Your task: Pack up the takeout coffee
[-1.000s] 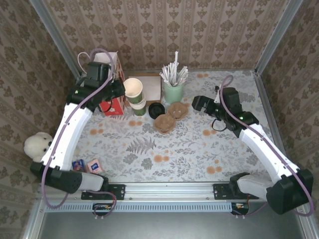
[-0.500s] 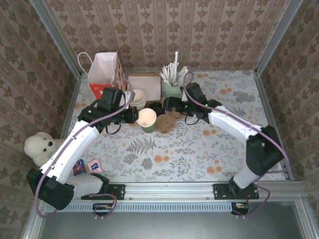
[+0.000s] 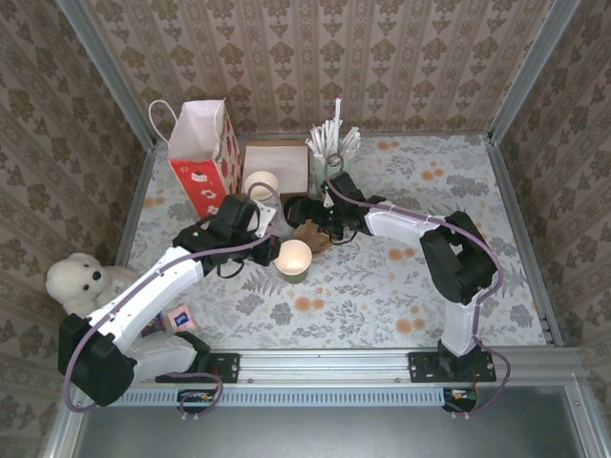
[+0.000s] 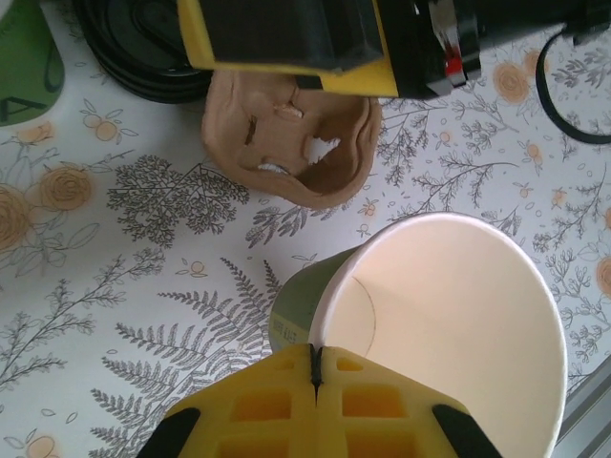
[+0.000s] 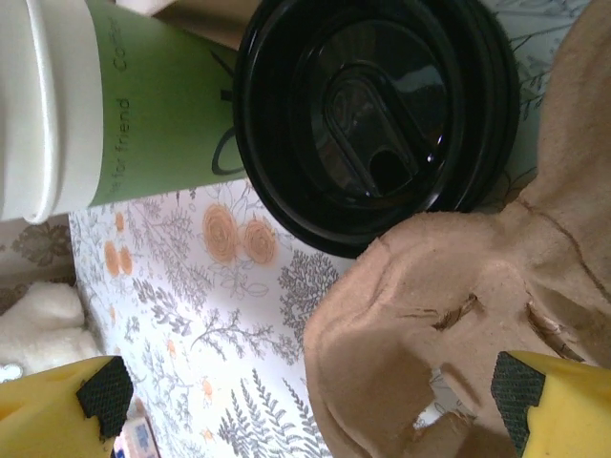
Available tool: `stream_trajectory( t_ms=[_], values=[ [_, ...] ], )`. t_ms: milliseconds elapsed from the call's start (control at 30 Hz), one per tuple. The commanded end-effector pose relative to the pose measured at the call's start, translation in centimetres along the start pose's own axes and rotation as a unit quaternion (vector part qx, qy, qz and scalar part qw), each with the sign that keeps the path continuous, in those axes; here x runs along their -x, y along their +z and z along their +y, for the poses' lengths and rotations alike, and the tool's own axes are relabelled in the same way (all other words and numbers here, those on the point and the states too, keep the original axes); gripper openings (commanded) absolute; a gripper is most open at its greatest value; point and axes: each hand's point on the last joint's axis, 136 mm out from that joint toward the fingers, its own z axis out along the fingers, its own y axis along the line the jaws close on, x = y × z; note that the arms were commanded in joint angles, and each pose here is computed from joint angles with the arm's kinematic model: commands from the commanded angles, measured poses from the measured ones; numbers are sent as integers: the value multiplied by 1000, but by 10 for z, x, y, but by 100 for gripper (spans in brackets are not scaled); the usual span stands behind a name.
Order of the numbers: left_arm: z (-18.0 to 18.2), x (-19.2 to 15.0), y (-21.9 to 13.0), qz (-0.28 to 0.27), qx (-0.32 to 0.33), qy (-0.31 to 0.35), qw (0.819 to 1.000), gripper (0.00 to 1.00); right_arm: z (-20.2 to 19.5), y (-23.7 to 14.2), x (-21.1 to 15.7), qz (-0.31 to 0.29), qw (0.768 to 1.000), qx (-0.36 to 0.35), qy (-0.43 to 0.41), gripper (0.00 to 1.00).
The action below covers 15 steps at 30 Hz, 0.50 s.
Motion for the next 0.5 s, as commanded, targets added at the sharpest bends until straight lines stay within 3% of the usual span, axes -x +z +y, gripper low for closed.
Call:
stream_trajectory(
  t_ms=[0, 233, 467],
  values=[
    [-5, 4, 5, -21, -2, 31, 999, 0, -26, -4, 10, -34, 996, -77, 19, 100],
    [-6, 4, 18, -12, 1, 42, 999, 0, -91, -50, 26, -107, 967, -230, 37, 100],
    [-6, 9, 28, -17, 3, 53, 998, 0, -108, -94, 40, -148, 957, -248, 33, 100]
  ],
)
